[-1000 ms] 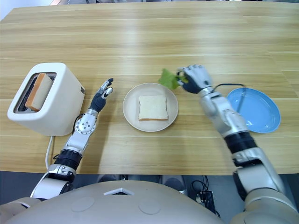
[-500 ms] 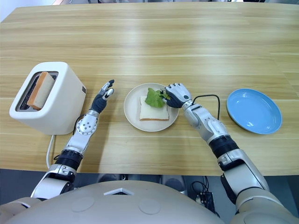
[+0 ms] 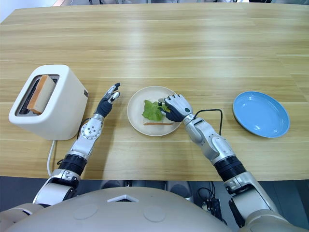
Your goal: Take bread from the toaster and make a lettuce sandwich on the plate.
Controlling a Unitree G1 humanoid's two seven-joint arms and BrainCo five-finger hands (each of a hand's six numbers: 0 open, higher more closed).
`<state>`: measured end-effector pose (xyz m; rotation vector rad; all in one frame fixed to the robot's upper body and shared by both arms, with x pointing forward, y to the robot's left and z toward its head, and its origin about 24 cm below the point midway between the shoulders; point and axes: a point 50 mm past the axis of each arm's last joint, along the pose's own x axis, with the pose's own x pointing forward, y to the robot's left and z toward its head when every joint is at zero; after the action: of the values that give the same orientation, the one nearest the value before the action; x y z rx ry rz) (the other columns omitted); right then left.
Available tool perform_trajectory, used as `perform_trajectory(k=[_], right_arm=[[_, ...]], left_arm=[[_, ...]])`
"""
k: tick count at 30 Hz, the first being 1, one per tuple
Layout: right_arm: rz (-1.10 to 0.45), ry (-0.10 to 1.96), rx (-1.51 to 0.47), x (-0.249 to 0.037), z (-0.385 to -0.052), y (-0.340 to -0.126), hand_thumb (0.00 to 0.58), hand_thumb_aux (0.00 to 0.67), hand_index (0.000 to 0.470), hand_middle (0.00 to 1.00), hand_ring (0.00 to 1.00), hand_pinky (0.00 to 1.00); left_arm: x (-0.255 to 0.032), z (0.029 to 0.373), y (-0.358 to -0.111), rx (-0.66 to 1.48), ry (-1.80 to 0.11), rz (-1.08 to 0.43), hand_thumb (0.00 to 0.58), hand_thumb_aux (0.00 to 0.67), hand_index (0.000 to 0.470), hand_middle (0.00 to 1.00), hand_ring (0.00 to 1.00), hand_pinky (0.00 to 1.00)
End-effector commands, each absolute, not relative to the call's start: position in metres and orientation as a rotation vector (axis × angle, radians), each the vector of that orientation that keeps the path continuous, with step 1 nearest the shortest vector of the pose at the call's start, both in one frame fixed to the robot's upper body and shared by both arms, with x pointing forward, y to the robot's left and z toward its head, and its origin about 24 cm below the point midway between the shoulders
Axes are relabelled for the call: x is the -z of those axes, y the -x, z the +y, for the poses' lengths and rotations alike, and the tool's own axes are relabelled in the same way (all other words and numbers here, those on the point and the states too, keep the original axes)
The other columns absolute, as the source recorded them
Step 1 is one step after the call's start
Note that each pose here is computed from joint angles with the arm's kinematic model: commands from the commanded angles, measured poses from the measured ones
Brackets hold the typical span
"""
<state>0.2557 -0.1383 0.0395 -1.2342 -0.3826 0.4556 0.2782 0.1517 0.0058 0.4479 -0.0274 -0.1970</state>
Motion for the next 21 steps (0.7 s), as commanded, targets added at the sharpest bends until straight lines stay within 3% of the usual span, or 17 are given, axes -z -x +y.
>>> perform_trajectory(k=[1,11,20,21], right_arm=[[-0.352,1.242,-0.514,-0.027,-0.13,-0.254,0.58,0.67,0.46,1.0,1.0,1.0],[-0.272,1.348,-0.54,0.01,-0.136,-0.259,0.58,0.67,0.46,1.0,1.0,1.0],[-0.308,1.371,-0.47,-0.003,-0.15,-0.265,0.58,0.67,0.46,1.0,1.0,1.0],[-0.31,1.363,-0.47,-0.005,-0.149,-0.265,0.509,0.436,0.299,0.0,0.0,0.0]], left_arm=[[-0.003,0.149,-0.278,0.213,-0.459,-0.016,0.0,0.0,0.0,0.0,0.0,0.0],[-0.001,0.149,-0.275,0.212,-0.455,-0.008,0.0,0.0,0.0,0.0,0.0,0.0],[0.0,0.148,-0.274,0.212,-0.453,-0.004,0.0,0.0,0.0,0.0,0.0,0.0],[0.0,0.148,-0.274,0.211,-0.453,-0.003,0.0,0.0,0.0,0.0,0.0,0.0]])
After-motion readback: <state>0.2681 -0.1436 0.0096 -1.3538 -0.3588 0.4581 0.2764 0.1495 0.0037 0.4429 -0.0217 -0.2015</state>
